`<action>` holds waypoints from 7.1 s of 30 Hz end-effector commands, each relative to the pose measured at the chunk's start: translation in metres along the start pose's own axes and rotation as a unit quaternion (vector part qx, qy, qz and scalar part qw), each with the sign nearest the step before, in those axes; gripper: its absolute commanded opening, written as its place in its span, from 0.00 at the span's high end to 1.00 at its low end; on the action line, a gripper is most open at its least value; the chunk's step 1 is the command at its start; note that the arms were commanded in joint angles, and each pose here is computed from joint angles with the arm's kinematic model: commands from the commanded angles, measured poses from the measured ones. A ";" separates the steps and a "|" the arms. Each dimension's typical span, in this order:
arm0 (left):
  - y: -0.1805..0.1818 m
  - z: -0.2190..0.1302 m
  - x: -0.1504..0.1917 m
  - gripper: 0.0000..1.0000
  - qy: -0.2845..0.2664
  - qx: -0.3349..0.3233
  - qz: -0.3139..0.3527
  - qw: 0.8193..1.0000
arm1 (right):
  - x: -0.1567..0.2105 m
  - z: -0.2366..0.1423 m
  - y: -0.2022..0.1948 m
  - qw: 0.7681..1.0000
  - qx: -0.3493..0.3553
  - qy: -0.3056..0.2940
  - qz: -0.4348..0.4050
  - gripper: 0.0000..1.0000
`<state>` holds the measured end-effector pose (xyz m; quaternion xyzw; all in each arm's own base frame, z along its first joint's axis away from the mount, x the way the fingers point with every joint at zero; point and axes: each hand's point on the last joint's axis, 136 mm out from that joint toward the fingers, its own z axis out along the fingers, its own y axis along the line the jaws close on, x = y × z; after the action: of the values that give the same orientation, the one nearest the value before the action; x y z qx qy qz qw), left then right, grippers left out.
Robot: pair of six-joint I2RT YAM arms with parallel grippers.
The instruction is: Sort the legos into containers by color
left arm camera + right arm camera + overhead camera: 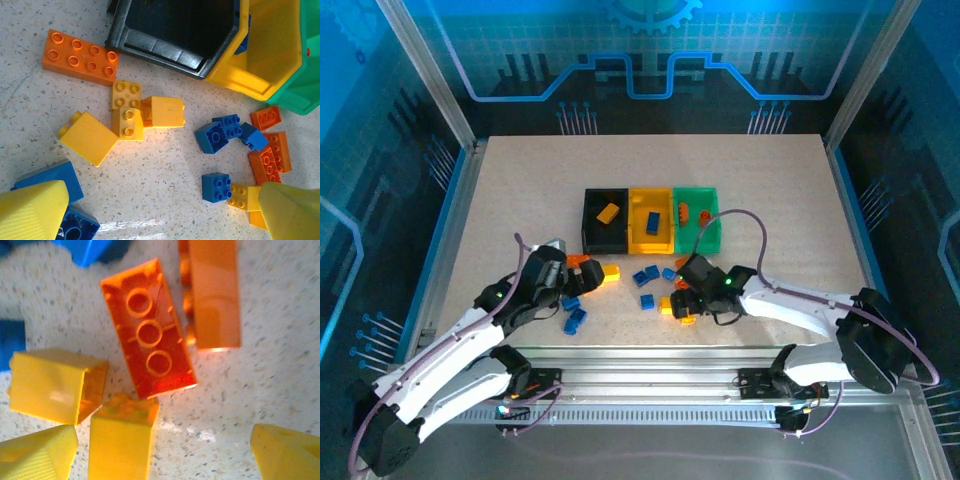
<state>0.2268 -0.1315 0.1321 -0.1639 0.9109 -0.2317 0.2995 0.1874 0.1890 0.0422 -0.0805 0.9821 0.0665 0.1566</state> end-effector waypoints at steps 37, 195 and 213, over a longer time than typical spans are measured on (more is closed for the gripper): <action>0.036 -0.006 0.001 0.01 -0.020 -0.062 -0.030 0.997 | -0.206 -0.033 0.164 0.980 -0.113 -0.130 -0.098 0.64; -0.094 0.100 0.082 0.72 0.150 -0.053 0.189 0.969 | -0.079 -0.080 -0.051 0.970 -0.044 -0.202 0.127 0.15; -0.151 0.184 -0.080 0.70 0.034 -0.092 0.162 0.982 | -0.081 -0.083 -0.054 0.969 -0.044 -0.201 0.139 0.15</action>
<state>0.4234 -0.2829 0.1271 -0.0554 0.9439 -0.1336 0.2969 0.2471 0.1425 0.1363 0.0467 0.9301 0.1522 0.3310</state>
